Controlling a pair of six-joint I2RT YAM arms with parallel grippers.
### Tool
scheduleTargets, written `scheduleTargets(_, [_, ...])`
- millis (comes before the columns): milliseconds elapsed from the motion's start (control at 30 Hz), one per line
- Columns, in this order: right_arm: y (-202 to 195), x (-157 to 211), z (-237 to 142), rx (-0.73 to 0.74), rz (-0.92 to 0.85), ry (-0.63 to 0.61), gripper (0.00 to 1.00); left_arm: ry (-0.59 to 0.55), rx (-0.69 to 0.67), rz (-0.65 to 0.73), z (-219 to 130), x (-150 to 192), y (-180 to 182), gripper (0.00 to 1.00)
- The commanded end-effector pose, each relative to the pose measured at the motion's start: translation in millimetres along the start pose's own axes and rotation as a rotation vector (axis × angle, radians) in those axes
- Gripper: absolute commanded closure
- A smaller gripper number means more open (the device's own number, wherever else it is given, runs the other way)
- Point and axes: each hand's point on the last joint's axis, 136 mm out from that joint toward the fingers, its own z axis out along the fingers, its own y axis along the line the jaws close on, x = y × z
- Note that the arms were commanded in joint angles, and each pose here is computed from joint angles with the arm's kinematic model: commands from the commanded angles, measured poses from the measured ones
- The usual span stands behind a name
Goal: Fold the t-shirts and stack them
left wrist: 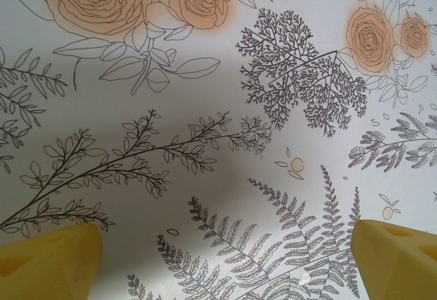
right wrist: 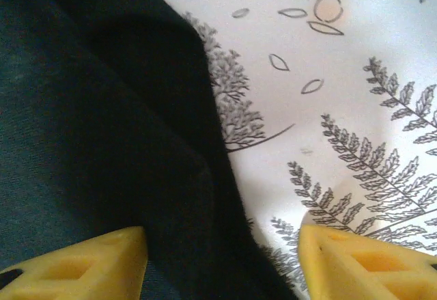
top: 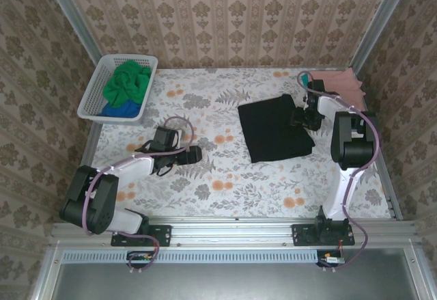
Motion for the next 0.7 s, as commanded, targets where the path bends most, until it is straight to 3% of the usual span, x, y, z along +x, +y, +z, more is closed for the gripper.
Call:
scheduleTargets(0, [17,11,8,-0.081,0.018,0.060,0.41,-0.027,0.027,0.029,-3,-14,-7,0.04])
scheduleTargets(233, [47,17,4,-0.142,-0.028,0.054,0.46,-0.026,0.037,0.030,-2,-19,-11,0.05])
scheduleTargets(433, [28,19,18,-0.033,-0.021,0.082,0.48,-0.021,0.035,0.032,-1,-16,-10,0.05])
scheduleTargets(533, [26,19,18,-0.034,-0.019,0.088,0.57,-0.021,0.027,0.032,-2,-16,-8,0.05])
scheduleTargets(667, [26,8,2,-0.020,-0.045,0.043,0.82,-0.024,0.032,0.036,-4,-18,-10,0.05])
